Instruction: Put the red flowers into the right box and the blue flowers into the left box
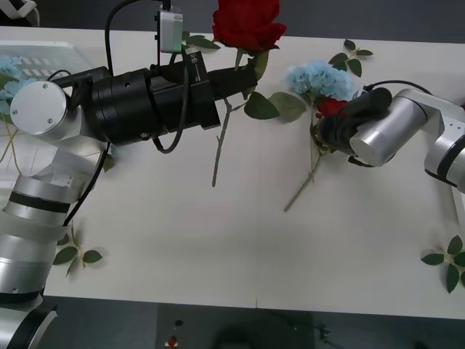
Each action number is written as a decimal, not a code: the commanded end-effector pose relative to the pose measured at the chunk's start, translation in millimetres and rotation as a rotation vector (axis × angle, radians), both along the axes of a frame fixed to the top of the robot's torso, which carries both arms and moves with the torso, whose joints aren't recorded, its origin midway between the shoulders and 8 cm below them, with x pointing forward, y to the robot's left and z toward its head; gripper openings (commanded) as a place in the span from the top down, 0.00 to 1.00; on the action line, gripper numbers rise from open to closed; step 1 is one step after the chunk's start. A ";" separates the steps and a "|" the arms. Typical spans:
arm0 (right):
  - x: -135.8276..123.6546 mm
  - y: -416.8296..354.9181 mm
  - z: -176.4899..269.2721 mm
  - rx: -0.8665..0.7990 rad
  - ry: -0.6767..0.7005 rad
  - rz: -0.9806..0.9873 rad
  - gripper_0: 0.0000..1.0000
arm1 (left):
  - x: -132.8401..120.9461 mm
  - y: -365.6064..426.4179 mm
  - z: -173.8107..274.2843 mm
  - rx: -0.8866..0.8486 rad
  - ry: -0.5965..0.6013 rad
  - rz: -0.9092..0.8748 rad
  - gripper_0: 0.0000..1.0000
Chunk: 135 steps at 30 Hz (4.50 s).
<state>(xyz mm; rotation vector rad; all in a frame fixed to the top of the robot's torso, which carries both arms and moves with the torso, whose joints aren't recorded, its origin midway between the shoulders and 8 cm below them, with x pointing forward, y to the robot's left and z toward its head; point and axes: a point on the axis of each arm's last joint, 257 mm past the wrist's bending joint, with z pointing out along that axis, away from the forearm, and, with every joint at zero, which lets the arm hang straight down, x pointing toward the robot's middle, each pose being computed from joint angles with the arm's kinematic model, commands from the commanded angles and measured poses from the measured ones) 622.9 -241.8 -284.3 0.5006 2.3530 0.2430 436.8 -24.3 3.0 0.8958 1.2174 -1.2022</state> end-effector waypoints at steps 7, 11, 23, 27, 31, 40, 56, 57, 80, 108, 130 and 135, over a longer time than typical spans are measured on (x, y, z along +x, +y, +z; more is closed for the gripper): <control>-23.5 -10.1 68.3 0.074 -0.061 0.101 0.00 | -4.7 -6.5 21.1 -0.008 -0.083 -0.010 1.00; -42.8 -9.5 83.3 0.075 -0.114 0.212 0.00 | -5.0 -6.7 22.6 -0.010 -0.085 -0.011 1.00; -98.2 6.9 116.1 0.015 -0.234 0.511 0.00 | -9.3 -25.1 35.9 -0.109 -0.040 -0.036 1.00; -119.3 15.2 128.1 0.030 -0.274 0.582 0.00 | -9.0 -30.6 38.9 -0.159 -0.005 -0.049 1.00; -141.2 25.4 139.6 0.015 -0.325 0.677 0.00 | -8.8 -34.5 46.4 -0.247 0.057 -0.077 1.00; -185.4 46.1 145.7 0.003 -0.411 0.908 0.00 | -8.4 -37.8 55.6 -0.423 0.169 -0.131 1.00; -229.9 80.8 165.5 0.044 -0.622 1.233 0.00 | -11.7 -50.3 50.0 -0.442 0.171 -0.118 1.00; -232.2 84.1 166.6 0.047 -0.637 1.246 0.00 | -11.3 -50.7 49.9 -0.442 0.172 -0.117 1.00; -216.1 140.4 165.0 0.287 -0.752 1.248 0.00 | -8.8 -53.2 45.6 -0.445 0.189 -0.103 1.00; -225.0 204.2 202.1 0.603 -0.796 1.258 0.00 | -5.5 -53.1 40.8 -0.435 0.196 -0.092 1.00; -212.0 221.6 212.1 0.607 -0.828 1.220 1.00 | -3.9 -52.4 38.5 -0.429 0.198 -0.084 1.00; -212.3 221.8 212.3 0.612 -0.828 1.217 1.00 | -3.5 -52.8 38.4 -0.429 0.199 -0.083 1.00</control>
